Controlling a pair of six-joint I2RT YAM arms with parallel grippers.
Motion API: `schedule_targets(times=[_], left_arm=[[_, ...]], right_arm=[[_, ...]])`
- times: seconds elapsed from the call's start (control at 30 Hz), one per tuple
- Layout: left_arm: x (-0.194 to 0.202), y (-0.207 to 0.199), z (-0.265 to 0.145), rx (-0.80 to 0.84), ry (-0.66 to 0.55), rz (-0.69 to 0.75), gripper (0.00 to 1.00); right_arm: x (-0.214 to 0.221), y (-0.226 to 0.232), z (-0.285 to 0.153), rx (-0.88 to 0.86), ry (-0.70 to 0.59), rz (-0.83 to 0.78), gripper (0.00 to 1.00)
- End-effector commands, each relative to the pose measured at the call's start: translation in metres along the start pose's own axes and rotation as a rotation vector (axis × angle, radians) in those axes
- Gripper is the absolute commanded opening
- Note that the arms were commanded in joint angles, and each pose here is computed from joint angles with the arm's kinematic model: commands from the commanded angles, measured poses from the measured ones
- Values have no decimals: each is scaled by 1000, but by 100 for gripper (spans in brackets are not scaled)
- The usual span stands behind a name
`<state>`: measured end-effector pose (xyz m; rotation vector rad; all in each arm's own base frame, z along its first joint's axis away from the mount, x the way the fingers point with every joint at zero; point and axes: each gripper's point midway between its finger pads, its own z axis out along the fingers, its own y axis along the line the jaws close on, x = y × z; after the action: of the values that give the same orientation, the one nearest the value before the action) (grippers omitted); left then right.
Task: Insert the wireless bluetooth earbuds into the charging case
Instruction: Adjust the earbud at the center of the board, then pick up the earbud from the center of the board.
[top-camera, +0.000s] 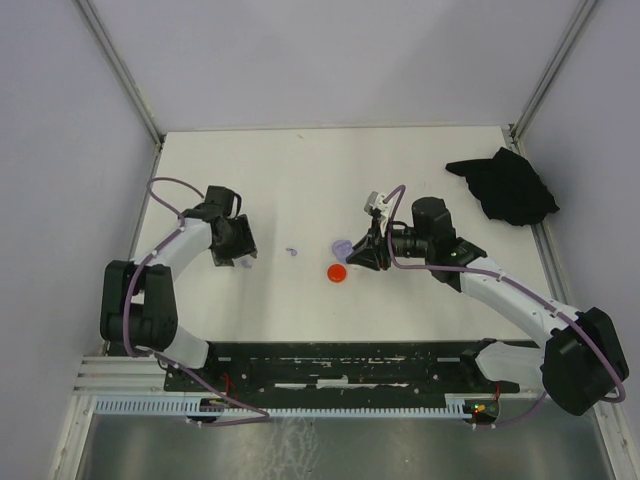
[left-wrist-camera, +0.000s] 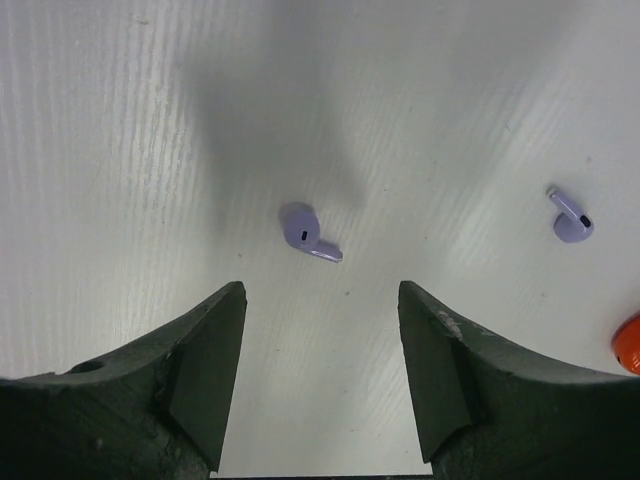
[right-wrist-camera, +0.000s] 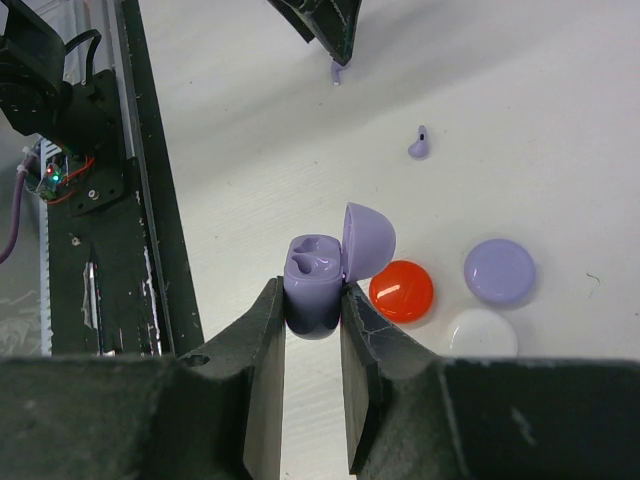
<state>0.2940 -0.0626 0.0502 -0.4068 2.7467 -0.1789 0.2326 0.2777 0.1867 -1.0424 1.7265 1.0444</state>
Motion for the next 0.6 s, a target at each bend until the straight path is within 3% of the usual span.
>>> schedule_targets(times=[0.0,0.1,0.2,0.57], left_arm=[[-16,7,3,-85,-38,-134,69],[-16,4,12,-84,-11,-146,66],[-17,5,21,-98,0,-139,56],[-16,13,36,-143,32,-86,46]], right_arm=[[-19,0,0,-2,-34,-52,2],[-18,0,1,-5,-29,-51,2],[-17,-1,2,-7,-26,-53,2],[-14,0,6,-28,-14,-44,2]])
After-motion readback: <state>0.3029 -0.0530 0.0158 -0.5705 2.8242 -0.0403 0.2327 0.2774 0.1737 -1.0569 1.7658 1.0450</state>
